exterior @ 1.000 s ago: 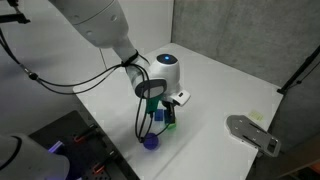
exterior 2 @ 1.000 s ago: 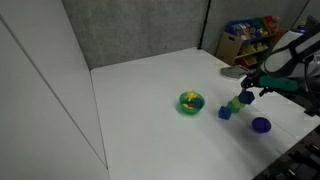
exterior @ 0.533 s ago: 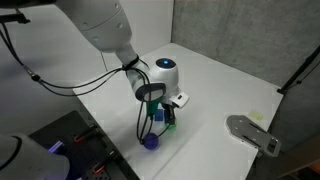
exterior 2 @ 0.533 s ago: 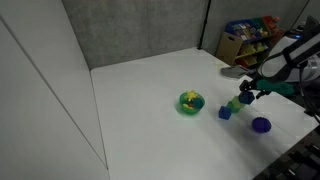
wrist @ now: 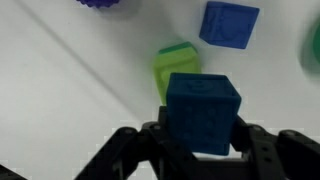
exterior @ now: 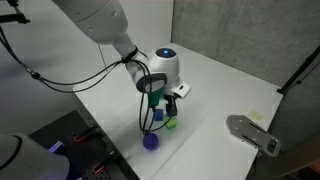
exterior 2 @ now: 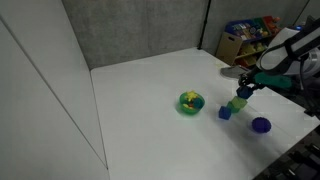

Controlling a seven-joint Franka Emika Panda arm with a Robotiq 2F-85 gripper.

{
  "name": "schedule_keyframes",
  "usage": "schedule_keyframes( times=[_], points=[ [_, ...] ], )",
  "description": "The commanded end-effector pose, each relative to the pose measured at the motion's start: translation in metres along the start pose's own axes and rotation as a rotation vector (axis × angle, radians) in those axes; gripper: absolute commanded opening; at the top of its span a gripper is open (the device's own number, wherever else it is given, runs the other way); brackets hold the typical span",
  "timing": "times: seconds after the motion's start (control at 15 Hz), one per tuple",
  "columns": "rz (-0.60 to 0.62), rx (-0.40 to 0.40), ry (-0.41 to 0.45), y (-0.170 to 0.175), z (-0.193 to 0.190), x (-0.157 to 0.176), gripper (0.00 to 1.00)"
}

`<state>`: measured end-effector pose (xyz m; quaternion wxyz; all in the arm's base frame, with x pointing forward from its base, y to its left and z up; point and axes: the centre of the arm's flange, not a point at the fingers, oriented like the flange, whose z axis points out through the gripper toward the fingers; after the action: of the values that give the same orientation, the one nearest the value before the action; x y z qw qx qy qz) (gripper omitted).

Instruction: Put the blue block inside the bowl

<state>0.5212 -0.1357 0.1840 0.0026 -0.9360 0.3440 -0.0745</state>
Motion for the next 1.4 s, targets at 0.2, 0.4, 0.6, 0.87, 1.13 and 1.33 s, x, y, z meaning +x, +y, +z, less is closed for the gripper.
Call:
schedule_keyframes(
  times=[0.2,0.4,0.6,0.87,1.13,1.33],
  points=[
    [-0.125,0.025,0.028,-0.072,-0.060,-0.001,0.31],
    [-0.212,0.015,0.045,-0.112,-0.071,-0.008,0.31],
    [-0.304,-0.003,0.060,-0.154,-0.077,-0.021,0.31],
    [-0.400,0.032,0.042,-0.201,-0.080,-0.041,0.31],
    [-0.466,0.083,0.013,-0.235,-0.070,-0.062,0.31],
    [-0.493,0.131,-0.033,-0.254,-0.055,-0.072,0.31]
  ],
)
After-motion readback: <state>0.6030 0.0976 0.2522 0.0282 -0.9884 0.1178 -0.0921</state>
